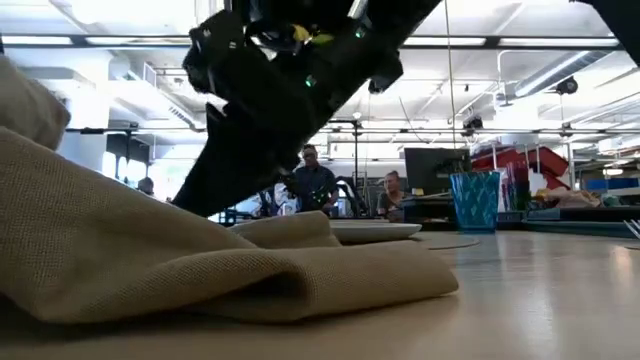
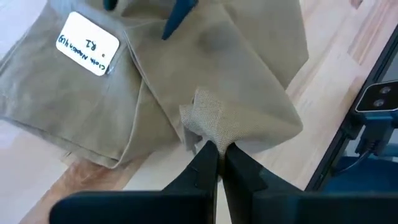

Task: Set table place
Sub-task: Fold the brown table napkin

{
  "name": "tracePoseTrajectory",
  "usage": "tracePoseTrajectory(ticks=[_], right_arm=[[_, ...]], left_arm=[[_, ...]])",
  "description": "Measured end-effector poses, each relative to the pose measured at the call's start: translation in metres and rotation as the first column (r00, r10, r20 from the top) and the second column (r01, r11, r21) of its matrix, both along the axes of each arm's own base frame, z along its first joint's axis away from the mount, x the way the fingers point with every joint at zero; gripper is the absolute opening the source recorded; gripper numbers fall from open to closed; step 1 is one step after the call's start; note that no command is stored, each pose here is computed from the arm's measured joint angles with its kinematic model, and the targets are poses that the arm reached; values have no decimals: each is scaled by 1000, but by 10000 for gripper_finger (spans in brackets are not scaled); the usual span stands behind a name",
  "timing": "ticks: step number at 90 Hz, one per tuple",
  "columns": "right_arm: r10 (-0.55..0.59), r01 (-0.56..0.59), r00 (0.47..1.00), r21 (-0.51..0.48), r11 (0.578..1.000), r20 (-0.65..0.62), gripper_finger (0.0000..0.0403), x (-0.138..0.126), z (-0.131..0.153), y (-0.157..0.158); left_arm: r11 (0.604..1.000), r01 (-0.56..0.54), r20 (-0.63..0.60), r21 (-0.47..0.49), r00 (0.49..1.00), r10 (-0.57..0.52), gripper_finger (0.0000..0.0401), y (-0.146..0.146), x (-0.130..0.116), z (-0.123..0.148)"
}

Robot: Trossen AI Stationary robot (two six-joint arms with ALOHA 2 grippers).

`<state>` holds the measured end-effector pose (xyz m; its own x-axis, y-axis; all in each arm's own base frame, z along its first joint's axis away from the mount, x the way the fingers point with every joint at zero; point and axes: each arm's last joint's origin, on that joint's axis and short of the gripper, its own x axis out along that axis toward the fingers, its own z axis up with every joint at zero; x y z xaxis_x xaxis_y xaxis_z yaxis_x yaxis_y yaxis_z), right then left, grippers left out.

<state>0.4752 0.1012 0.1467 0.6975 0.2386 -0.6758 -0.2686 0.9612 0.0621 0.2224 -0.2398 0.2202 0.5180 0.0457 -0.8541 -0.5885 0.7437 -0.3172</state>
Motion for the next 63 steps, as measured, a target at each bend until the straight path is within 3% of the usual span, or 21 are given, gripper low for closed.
tracePoseTrajectory(ticks=[37, 63], right_arm=[[45, -41, 998, 90, 995, -47, 199, 2, -24, 8], [62, -57, 997, 102, 993, -46, 199, 0, -23, 19]], left_arm=[[1000, 0, -1, 1, 1000, 0, 0, 0, 0, 0], [1000, 0, -2, 2, 1000, 0, 0, 0, 0, 0]])
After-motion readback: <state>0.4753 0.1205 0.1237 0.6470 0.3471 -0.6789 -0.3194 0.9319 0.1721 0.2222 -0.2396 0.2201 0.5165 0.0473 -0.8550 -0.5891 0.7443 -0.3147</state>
